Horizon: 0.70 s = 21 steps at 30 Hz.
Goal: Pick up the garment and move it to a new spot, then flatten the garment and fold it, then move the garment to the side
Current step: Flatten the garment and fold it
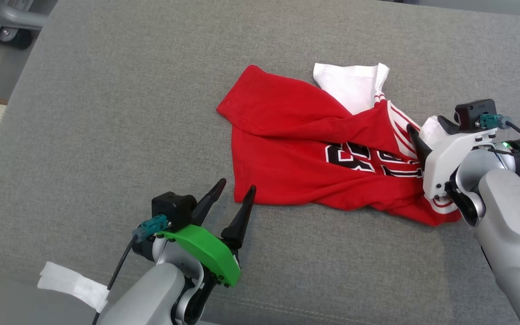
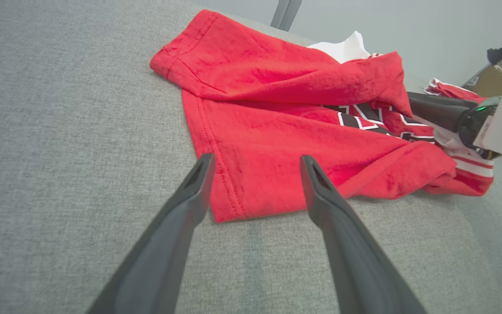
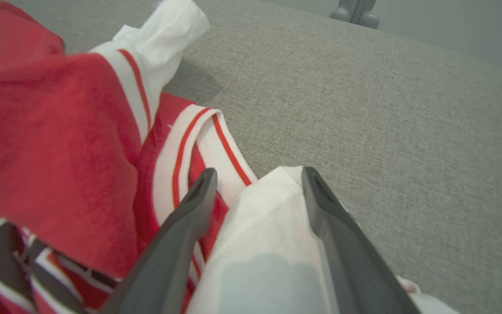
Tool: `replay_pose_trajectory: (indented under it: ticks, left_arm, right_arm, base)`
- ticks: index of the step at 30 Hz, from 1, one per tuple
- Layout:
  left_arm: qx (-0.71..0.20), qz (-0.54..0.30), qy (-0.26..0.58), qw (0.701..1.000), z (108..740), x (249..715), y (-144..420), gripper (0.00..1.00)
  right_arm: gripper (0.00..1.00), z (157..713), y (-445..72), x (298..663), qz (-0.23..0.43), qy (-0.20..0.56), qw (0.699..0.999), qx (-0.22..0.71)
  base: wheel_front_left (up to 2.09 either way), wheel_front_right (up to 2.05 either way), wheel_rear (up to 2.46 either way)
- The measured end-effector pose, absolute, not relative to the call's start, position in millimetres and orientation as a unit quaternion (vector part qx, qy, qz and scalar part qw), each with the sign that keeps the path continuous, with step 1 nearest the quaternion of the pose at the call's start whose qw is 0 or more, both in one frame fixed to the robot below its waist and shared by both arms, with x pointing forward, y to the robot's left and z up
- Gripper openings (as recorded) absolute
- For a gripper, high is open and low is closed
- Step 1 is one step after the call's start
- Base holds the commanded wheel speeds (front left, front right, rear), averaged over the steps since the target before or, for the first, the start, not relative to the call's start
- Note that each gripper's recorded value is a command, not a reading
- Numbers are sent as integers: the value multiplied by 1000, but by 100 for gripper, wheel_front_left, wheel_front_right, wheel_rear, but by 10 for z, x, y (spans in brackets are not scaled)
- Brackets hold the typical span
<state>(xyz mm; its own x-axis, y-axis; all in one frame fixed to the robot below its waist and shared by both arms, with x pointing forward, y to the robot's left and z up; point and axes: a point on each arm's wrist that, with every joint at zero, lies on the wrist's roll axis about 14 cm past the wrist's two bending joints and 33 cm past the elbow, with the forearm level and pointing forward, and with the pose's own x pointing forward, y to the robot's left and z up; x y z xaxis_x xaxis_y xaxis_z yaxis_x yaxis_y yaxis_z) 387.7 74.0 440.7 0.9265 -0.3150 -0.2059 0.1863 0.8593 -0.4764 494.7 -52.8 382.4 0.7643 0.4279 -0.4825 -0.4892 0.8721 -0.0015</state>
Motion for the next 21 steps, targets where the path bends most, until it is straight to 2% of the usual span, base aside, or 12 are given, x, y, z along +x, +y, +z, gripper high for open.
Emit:
replay_pose_trajectory:
  ticks: [21]
  left_arm:
    - [-234, -126, 133, 955, 4436, 3892, 813, 100]
  right_arm:
    - [100, 3717, -738, 4986, 226, 265, 935, -72]
  base:
    - [0, 0, 0]
